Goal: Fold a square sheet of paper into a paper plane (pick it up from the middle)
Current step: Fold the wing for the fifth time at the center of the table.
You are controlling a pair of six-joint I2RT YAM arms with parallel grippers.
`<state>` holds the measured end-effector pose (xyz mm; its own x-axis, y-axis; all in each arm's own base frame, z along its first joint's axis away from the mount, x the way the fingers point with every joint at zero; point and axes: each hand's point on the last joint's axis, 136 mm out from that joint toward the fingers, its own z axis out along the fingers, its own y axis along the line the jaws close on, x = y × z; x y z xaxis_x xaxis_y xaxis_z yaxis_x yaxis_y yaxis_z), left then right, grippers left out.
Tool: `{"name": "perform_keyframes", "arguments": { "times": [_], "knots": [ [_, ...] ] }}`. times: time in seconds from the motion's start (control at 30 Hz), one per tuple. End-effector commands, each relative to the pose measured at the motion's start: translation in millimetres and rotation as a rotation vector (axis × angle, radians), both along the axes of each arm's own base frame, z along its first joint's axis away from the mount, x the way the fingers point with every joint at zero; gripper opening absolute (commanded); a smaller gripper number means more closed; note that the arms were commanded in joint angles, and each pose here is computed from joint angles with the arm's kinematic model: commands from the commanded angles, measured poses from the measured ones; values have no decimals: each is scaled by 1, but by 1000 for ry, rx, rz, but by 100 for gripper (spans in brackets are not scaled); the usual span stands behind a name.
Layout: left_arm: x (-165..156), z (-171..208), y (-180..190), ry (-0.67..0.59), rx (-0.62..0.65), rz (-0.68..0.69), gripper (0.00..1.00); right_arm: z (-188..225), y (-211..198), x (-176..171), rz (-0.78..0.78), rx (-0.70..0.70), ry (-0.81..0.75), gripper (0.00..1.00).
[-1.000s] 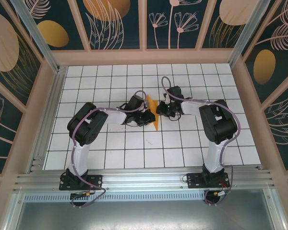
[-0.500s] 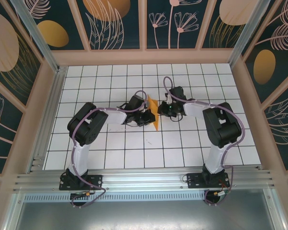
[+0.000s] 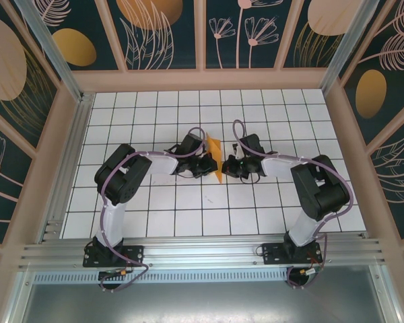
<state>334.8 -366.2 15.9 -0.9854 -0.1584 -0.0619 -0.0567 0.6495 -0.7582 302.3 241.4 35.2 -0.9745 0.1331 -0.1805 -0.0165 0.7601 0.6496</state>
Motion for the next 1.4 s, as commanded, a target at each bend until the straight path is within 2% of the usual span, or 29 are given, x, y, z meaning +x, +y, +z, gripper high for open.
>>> {"name": "perform_keyframes", "arguments": {
  "times": [0.0,0.13,0.4,0.57,0.8,0.9,1.27,1.37],
  "knots": [
    [3,-10,9,37,54,67,6,13,16,-14,50,96,-4,3],
    [3,-10,9,43,50,73,7,11,20,-16,60,115,2,3],
    [3,-6,7,42,37,68,10,-10,13,-13,58,26,13,9],
    [5,5,4,27,9,71,12,-23,9,-14,48,-5,38,9],
    [23,50,-6,-89,-96,77,21,-35,-2,-16,1,-32,63,6],
    [28,57,-6,-129,-116,76,23,-40,-6,-16,-17,-29,86,5],
    [38,42,7,-216,-2,3,23,-50,-14,-19,-42,-63,146,4],
    [36,33,7,-193,10,-14,24,-50,-13,-18,-38,-63,147,4]
  ]
}}
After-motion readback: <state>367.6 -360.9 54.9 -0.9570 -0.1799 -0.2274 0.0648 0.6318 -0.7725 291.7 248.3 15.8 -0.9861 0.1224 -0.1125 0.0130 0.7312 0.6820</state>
